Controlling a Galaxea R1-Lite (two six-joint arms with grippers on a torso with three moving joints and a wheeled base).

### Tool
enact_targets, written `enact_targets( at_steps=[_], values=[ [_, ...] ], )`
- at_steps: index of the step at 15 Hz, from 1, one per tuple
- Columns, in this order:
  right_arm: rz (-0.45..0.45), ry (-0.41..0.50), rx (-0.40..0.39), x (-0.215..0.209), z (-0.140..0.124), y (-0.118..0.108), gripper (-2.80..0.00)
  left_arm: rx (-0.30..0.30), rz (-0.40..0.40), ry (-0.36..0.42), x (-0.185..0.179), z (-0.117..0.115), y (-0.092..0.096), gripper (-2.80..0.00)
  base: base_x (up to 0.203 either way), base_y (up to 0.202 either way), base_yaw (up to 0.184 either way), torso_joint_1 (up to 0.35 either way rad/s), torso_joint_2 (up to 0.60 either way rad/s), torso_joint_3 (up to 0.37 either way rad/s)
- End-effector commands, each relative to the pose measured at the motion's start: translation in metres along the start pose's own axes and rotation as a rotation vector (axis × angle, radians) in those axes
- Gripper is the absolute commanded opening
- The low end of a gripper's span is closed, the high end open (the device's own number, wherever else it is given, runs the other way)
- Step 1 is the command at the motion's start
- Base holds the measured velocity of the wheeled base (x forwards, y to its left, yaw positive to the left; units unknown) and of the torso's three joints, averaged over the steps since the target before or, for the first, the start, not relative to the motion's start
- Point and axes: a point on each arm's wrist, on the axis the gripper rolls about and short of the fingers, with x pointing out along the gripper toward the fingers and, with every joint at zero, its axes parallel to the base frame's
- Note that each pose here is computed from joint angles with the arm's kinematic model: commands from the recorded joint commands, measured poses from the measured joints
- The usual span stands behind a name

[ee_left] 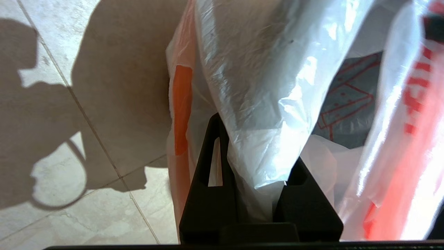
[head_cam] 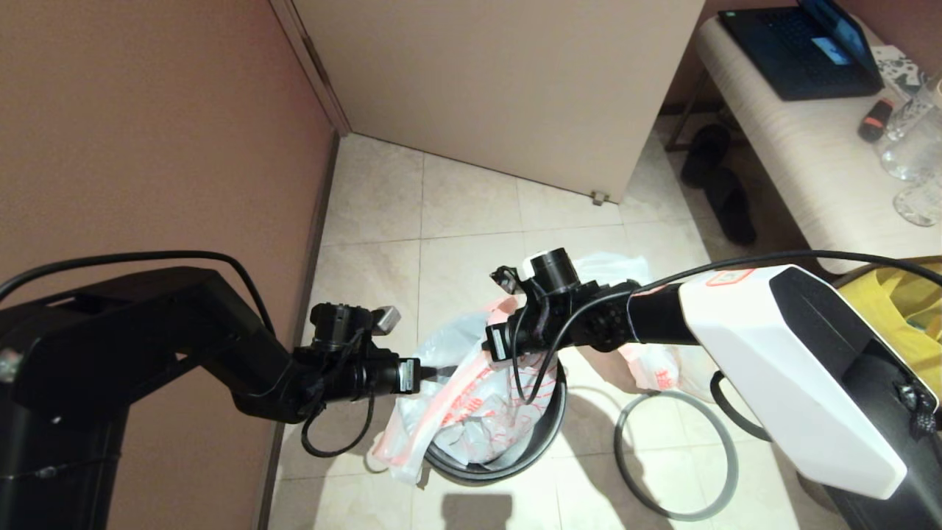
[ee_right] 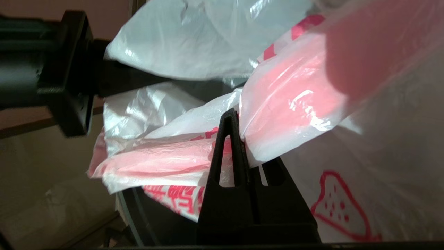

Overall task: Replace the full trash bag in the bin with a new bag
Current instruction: Put the new garbage bag on the trash can

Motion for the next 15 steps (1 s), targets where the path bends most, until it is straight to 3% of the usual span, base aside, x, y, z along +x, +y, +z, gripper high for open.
enact_targets(
  at_steps=[1, 4, 7, 13, 15],
  values=[
    [-0.003, 0.028, 0.013, -0.025, 0.01, 0.012, -2.8, -0.003, 0.008, -0.006, 0.003, 0.001, 0.003, -2.8, 0.0, 0.0, 0.0, 0.0, 0.0, 0.0],
    [-0.03, 0.032, 0.109, -0.058, 0.022, 0.029, -2.8, -0.001, 0.071, -0.027, 0.011, 0.001, 0.008, -2.8, 0.0, 0.0, 0.0, 0.0, 0.0, 0.0],
    [-0.084, 0.09, 0.143, -0.076, 0.016, 0.04, -2.8, -0.008, 0.094, -0.064, 0.016, 0.003, 0.01, -2.8, 0.0, 0.0, 0.0, 0.0, 0.0, 0.0],
    [-0.194, 0.268, 0.174, -0.063, -0.028, 0.03, -2.8, -0.055, 0.103, -0.103, 0.014, 0.013, 0.016, -2.8, 0.0, 0.0, 0.0, 0.0, 0.0, 0.0],
    [-0.3, 0.364, 0.169, -0.059, -0.05, 0.028, -2.8, -0.056, 0.104, -0.105, 0.014, 0.013, 0.016, -2.8, 0.0, 0.0, 0.0, 0.0, 0.0, 0.0]
  ],
)
